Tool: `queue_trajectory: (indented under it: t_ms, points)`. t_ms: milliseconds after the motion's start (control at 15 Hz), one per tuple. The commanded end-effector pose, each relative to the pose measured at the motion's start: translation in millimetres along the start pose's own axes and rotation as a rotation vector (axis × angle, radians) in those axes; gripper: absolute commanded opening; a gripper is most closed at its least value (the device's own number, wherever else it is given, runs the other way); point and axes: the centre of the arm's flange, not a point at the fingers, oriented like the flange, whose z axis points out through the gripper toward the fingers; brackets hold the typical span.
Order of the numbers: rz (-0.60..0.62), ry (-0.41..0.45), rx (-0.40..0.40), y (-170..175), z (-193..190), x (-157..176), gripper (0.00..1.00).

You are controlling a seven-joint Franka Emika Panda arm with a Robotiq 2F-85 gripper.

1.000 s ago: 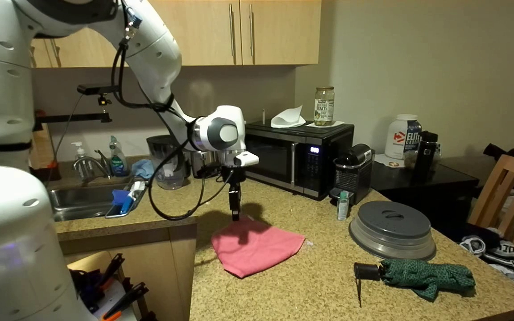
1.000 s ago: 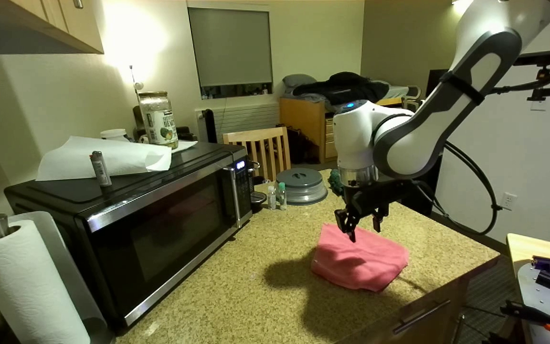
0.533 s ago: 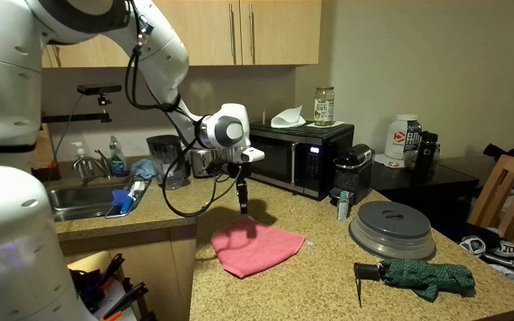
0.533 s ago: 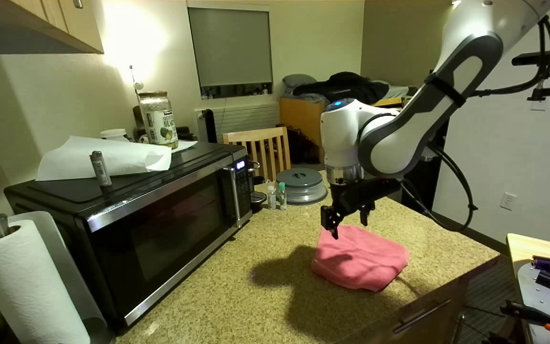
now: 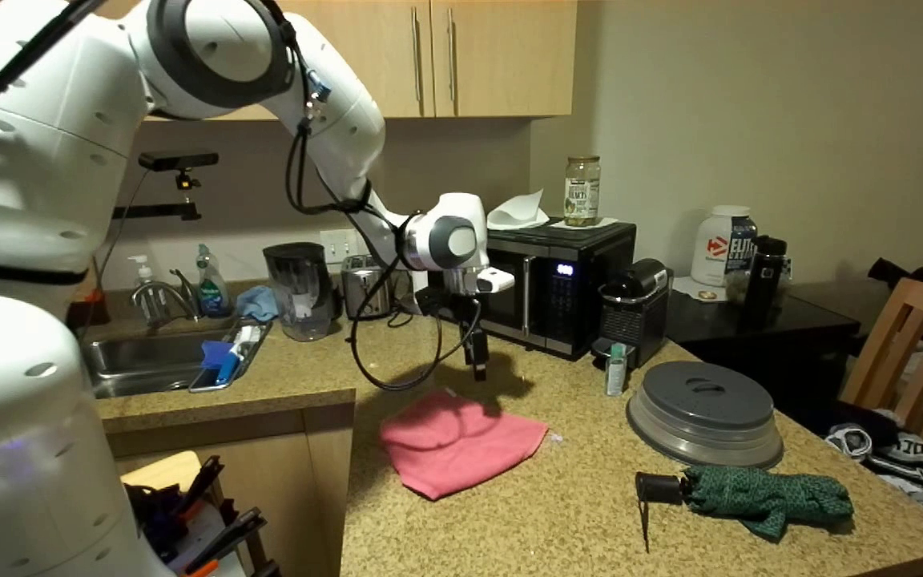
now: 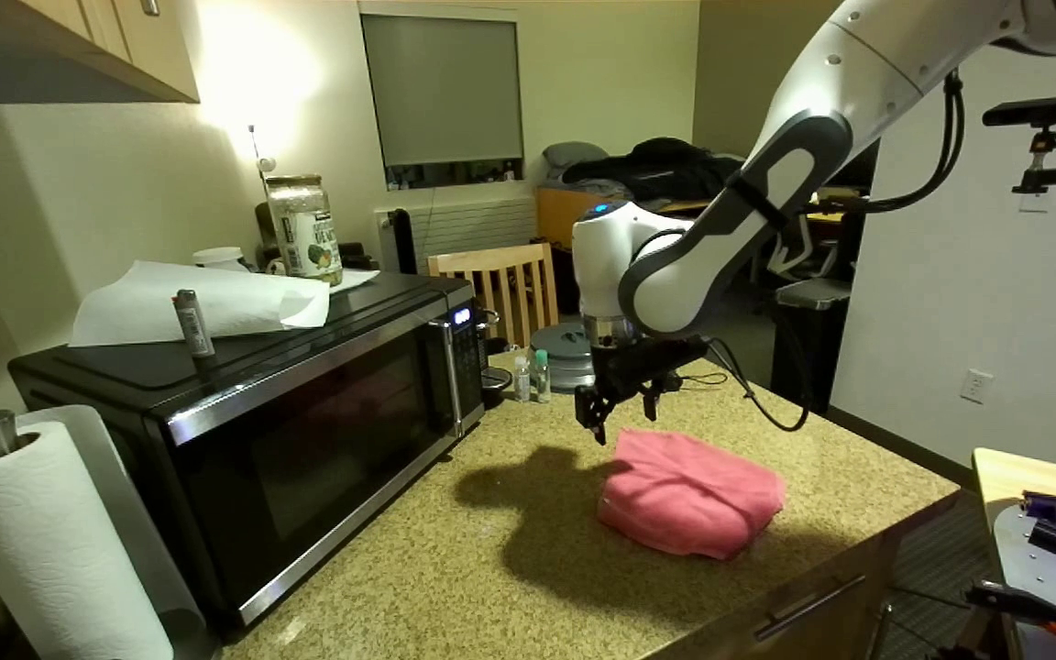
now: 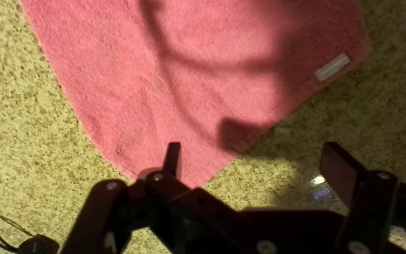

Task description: Spread the cloth on the table

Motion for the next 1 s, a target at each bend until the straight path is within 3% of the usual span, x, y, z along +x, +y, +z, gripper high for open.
queue_trajectory:
  t_ms: [0, 333, 933]
  points:
    - [-0.031, -0.083, -0.007, -3, 8, 26, 1.00]
    - [-0.097, -0.186, 0.034, -6, 14, 39, 1.00]
    - [-0.259, -0.251, 0.098, -17, 15, 54, 1.00]
